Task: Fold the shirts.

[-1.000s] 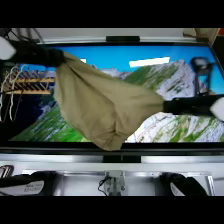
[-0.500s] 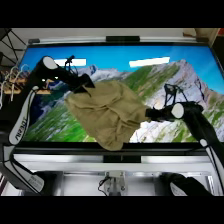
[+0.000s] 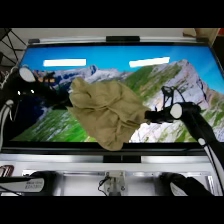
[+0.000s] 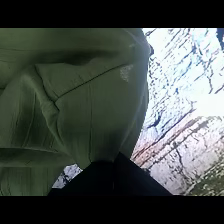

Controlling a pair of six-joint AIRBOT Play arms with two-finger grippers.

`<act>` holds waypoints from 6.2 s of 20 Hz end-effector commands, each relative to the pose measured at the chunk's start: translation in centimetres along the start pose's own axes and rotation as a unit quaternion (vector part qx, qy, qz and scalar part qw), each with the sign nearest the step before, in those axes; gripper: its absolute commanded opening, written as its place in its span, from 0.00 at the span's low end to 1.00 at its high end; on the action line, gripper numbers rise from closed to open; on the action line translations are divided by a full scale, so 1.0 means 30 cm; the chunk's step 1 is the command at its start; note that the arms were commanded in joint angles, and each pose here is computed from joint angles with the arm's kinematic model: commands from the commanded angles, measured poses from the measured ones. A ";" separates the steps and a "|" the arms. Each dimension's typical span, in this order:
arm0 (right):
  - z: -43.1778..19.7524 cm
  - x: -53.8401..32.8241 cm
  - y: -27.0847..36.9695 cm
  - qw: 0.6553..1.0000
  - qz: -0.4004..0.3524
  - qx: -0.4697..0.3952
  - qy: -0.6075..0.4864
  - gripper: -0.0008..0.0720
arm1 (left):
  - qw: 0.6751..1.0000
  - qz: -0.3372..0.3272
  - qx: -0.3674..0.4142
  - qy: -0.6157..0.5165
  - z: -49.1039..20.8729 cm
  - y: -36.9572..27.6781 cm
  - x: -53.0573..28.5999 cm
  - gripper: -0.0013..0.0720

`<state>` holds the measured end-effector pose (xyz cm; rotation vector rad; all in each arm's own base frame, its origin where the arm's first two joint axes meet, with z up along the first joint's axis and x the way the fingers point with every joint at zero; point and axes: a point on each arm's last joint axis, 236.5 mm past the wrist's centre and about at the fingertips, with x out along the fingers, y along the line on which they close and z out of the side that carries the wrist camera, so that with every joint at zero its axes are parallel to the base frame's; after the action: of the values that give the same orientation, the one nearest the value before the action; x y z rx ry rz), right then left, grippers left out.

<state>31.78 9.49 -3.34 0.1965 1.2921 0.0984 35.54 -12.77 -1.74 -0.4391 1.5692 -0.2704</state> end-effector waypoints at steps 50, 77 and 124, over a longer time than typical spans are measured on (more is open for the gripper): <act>0.632 -0.732 0.419 0.950 0.115 -0.185 -0.224 0.11 | 0.982 0.045 0.103 -0.153 -0.134 -0.073 -0.282 0.09; 0.282 -0.104 -0.206 0.982 0.075 -0.018 0.170 0.95 | 0.980 -0.053 0.159 -0.104 0.407 -0.482 0.211 0.92; 0.062 -0.471 0.038 0.985 0.070 -0.129 0.091 0.11 | 0.963 0.018 0.117 -0.241 -0.015 -0.096 -0.532 0.08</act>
<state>37.19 6.81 17.69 0.0652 1.0652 0.3338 39.27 -7.93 20.21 -0.2692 0.8707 -0.2898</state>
